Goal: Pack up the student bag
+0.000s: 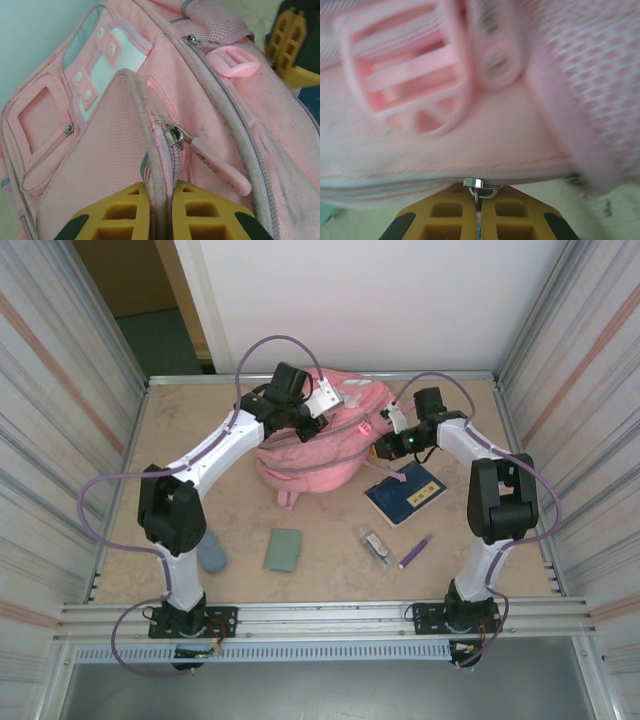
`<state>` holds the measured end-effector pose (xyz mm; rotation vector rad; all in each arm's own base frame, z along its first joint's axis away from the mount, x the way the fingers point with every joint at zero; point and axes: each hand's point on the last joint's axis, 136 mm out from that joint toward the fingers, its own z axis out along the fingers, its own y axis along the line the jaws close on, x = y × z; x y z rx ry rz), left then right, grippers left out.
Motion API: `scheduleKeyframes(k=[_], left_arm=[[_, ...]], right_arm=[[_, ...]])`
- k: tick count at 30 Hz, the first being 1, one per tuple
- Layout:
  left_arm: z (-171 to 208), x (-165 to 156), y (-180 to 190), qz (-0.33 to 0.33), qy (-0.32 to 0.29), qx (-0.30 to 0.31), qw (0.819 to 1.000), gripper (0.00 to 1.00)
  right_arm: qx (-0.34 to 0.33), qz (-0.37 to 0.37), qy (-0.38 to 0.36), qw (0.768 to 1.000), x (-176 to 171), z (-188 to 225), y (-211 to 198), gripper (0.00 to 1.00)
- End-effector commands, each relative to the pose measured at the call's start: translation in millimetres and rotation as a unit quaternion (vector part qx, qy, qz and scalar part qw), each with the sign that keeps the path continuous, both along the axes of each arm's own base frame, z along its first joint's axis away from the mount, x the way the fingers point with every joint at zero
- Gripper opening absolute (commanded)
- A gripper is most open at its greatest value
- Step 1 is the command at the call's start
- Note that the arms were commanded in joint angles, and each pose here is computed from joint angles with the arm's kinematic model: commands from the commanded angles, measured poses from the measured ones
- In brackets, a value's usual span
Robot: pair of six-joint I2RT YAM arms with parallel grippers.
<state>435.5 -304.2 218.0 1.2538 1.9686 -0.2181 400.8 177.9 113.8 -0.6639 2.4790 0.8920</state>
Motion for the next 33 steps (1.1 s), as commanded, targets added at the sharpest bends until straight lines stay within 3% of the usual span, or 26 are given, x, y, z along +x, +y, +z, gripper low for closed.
scheduleKeyframes(k=[1,4,16,23,29,30,33], left_arm=[[19.8,18.7,-4.2,0.035,-0.033,-0.018,0.999,0.00],[8.7,24.8,-3.7,0.049,-0.026,-0.012,0.998,0.00],[-38.0,35.7,-25.4,0.068,0.026,-0.021,0.997,0.00],[-74.1,36.9,-41.1,0.073,0.051,-0.016,0.996,0.00],[-81.7,38.0,-40.6,0.077,0.055,-0.012,0.995,0.00],[-79.9,35.3,-41.4,0.072,0.058,-0.013,0.996,0.04],[-70.9,21.5,-44.8,0.055,0.079,-0.029,0.995,0.36]], right_arm=[[-0.035,0.027,0.027,0.999,-31.0,7.3,7.2,0.00],[-0.040,0.047,0.062,0.996,-48.2,5.1,14.4,0.00],[0.058,0.065,0.144,0.986,-78.4,6.4,76.0,0.04],[0.071,0.026,0.202,0.976,-79.0,-23.1,87.2,0.17],[0.055,-0.037,0.237,0.969,-76.1,-45.6,71.1,0.19],[0.047,-0.051,0.238,0.969,-75.3,-51.0,66.4,0.21],[0.051,-0.069,0.244,0.966,-76.9,-58.1,59.9,0.26]])
